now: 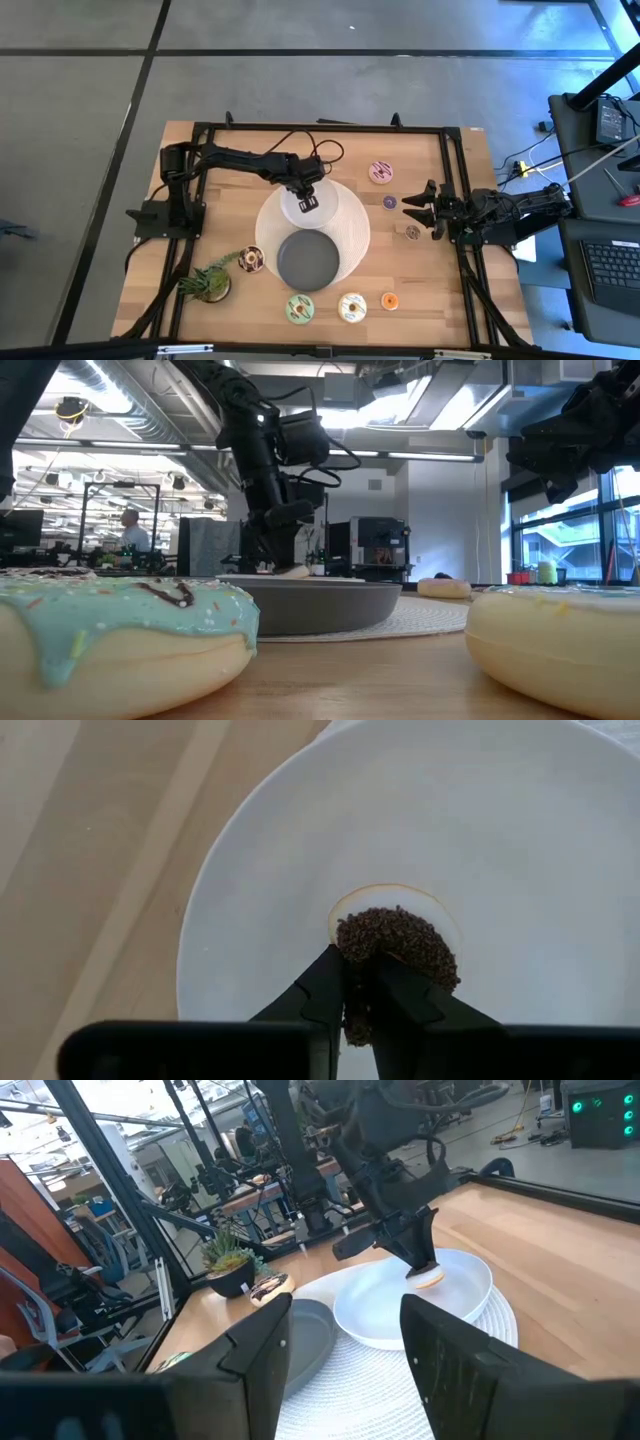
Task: Pick & Place donuts
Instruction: Put the small brown donut on the white plate
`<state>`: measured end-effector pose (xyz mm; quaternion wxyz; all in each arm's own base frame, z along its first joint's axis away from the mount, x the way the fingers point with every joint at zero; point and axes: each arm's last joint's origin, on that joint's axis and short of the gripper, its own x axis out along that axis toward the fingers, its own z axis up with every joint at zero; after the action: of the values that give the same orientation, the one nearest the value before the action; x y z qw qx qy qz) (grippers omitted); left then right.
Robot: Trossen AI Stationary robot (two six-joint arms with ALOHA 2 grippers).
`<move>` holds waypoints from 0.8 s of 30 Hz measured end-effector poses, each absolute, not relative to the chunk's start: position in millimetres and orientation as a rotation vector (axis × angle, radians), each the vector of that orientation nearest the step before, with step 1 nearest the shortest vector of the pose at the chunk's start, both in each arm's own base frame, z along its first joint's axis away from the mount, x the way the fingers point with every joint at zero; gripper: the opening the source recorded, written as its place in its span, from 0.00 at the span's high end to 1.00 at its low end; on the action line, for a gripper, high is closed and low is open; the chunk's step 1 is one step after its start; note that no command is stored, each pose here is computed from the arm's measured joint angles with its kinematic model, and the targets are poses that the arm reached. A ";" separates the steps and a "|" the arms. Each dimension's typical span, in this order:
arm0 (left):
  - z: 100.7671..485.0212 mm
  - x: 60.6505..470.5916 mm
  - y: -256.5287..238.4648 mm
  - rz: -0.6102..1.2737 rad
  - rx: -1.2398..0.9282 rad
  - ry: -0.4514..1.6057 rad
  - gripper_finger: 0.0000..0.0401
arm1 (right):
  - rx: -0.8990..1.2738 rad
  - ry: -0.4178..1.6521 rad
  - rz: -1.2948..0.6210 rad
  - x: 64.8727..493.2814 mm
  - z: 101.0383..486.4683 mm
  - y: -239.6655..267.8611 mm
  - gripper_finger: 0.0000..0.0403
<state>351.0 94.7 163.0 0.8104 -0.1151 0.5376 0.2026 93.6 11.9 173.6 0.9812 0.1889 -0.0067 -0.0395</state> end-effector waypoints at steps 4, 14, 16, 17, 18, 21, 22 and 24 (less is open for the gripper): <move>163.0 351.1 94.6 0.433 -0.248 1.148 0.91 | 0.380 -0.014 -0.079 93.6 173.6 11.9 0.53; 163.0 350.6 96.3 0.452 -0.240 1.148 0.85 | 0.381 -0.013 -0.080 93.7 173.6 11.9 0.53; 163.1 350.2 97.2 0.483 -0.223 1.147 0.84 | 0.383 -0.014 -0.079 93.6 173.6 11.9 0.53; 163.1 349.9 97.6 0.502 -0.218 1.147 0.83 | 0.382 -0.013 -0.080 93.7 173.6 11.9 0.53; 163.0 349.4 97.7 0.513 -0.212 1.151 0.82 | 0.383 -0.013 -0.080 93.7 173.6 11.9 0.53; 162.7 348.4 97.8 0.520 -0.207 1.161 0.78 | 0.383 -0.014 -0.079 93.6 173.6 11.9 0.53; 162.7 348.4 97.7 0.519 -0.209 1.162 0.76 | 0.383 -0.013 -0.080 93.7 173.6 11.9 0.53; 162.6 348.5 97.3 0.513 -0.220 1.161 0.73 | 0.383 -0.013 -0.080 93.7 173.6 11.9 0.53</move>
<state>348.5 97.3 162.6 0.7996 -0.1024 0.5413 0.2393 93.7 11.9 173.6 0.9809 0.1902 -0.0066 -0.0395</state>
